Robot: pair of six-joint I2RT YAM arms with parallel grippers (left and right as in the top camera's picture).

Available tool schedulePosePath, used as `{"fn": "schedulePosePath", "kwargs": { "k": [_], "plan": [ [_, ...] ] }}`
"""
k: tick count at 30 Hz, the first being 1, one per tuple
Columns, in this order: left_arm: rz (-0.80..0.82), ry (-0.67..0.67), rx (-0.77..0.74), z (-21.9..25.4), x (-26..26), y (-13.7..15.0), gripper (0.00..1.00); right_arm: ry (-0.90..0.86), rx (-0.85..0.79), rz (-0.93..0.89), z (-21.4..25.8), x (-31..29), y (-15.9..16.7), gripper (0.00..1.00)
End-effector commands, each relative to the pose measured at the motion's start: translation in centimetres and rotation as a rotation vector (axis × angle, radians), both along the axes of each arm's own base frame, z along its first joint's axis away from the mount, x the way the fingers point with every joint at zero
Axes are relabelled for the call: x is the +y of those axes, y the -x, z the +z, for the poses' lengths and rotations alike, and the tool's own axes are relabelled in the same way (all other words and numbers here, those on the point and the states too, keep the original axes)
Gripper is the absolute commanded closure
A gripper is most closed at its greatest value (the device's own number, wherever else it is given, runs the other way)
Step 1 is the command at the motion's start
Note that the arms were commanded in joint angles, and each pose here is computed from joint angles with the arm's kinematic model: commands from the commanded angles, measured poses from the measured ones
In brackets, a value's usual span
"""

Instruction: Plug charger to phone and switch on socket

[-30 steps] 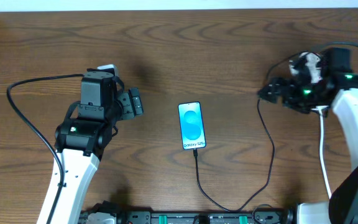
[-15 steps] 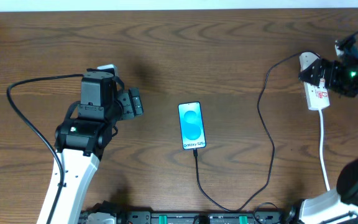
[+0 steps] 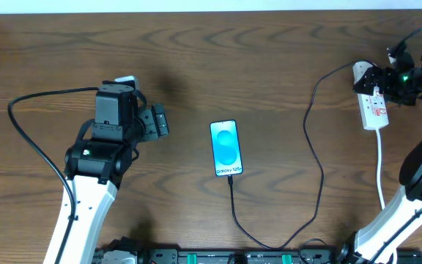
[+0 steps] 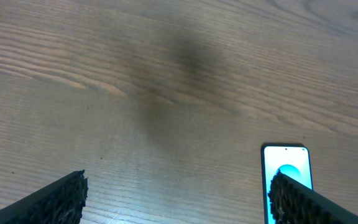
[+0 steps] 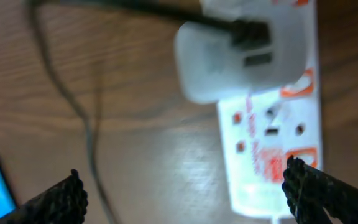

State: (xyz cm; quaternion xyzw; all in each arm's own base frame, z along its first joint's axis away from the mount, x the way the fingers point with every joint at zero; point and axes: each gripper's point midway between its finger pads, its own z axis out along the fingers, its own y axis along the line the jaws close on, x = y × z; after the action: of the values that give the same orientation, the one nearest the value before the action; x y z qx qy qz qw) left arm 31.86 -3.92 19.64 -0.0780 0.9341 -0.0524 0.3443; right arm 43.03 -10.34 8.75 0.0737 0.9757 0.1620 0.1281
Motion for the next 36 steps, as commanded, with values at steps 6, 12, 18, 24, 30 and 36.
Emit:
{"fn": "schedulePosePath", "kwargs": {
  "k": [6,12,18,24,30,36],
  "plan": [
    [0.001,-0.019,0.006,-0.3,0.3,0.1,0.07,0.096,-0.101,0.001,-0.8,-2.3,-3.2,0.01],
    [0.001,-0.019,0.006,-0.3,0.3,0.1,0.07,0.102,-0.118,-0.001,-0.9,-2.4,-3.6,0.01],
    [0.001,-0.019,0.006,-0.3,0.3,0.1,0.07,0.099,-0.122,-0.001,-1.9,-2.3,-3.6,0.01],
    [0.001,-0.019,0.006,-0.3,0.3,0.1,0.07,0.073,-0.086,-0.034,-4.4,-1.8,-2.5,0.01],
    [0.001,-0.019,0.006,-0.3,0.3,0.1,0.07,0.012,-0.069,-0.026,-6.1,-0.4,-1.5,0.01],
    [0.001,-0.019,0.006,-0.3,0.3,0.1,0.07,0.007,-0.071,-0.024,-6.2,-0.3,-1.4,0.01]
  ]
}}
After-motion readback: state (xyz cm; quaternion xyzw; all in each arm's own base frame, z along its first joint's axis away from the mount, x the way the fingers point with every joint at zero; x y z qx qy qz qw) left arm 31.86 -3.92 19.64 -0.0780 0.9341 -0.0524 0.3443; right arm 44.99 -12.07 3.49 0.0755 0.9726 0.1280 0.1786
